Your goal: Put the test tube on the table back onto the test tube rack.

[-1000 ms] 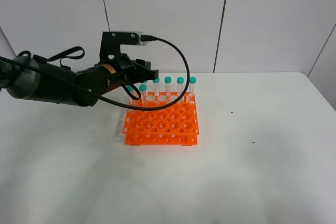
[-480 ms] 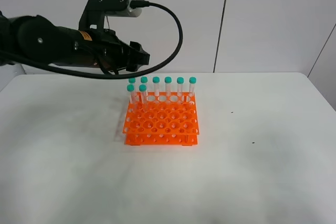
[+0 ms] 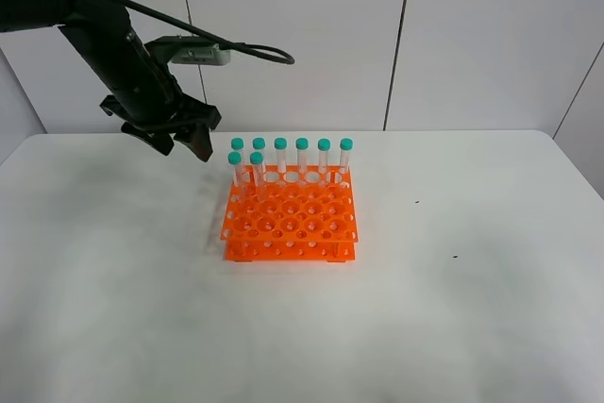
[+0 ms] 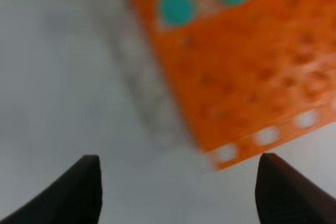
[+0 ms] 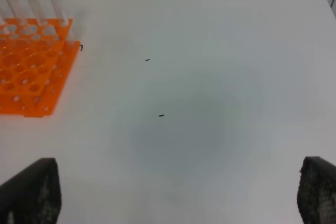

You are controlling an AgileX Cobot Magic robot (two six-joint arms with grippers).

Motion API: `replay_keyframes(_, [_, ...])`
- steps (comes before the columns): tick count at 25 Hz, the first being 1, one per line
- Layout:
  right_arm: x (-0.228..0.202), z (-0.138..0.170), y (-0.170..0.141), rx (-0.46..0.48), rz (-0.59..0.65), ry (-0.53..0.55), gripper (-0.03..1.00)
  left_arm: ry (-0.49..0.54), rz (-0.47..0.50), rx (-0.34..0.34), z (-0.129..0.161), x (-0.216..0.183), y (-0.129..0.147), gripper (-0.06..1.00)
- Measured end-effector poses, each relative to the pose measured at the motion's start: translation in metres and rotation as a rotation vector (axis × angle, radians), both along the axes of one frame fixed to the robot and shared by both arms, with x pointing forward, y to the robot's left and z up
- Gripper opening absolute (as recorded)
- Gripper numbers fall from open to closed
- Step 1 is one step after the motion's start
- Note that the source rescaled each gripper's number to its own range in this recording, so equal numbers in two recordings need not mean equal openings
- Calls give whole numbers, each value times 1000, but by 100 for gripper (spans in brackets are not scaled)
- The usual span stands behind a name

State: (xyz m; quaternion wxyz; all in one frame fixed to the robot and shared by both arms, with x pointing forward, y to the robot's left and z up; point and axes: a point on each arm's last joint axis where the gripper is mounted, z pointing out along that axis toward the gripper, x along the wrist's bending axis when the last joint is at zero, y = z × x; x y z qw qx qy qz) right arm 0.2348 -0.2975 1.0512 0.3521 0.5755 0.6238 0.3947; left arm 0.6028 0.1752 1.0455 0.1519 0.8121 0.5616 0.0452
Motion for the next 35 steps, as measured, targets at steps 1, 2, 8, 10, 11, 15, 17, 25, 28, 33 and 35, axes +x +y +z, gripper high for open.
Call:
replay_keyframes(1, [0,0,0,0,0,0,100,25,20,28,0,5,7,94])
replay_keyframes(2, [0,0,0,0,0,0,100,44,44,55,-1,9,16,94])
replay_keyframes(8, [0,0,0,0,0,0,100,121,213,79,1,17,77,94])
replay_keyframes(10, [0,0,0,0,0,0,100,155,271,81,1,16,100,94])
replay_keyframes(11, [0,0,0,0,0,0,100,176,292,79,0,15,108,93])
replay_keyframes(15, [0,0,0,0,0,0,100,208,350,55,1,13,129,93])
replay_keyframes(17, [0,0,0,0,0,0,100,213,353,54,-1,12,130,93])
replay_keyframes(25, [0,0,0,0,0,0,100,283,352,125,-4,-47,133,93])
replay_keyframes(28, [0,0,0,0,0,0,100,265,353,128,8,-85,133,93])
replay_keyframes(33, [0,0,0,0,0,0,100,143,361,109,34,-163,130,93])
replay_keyframes(35, [0,0,0,0,0,0,100,79,364,100,40,-196,129,93])
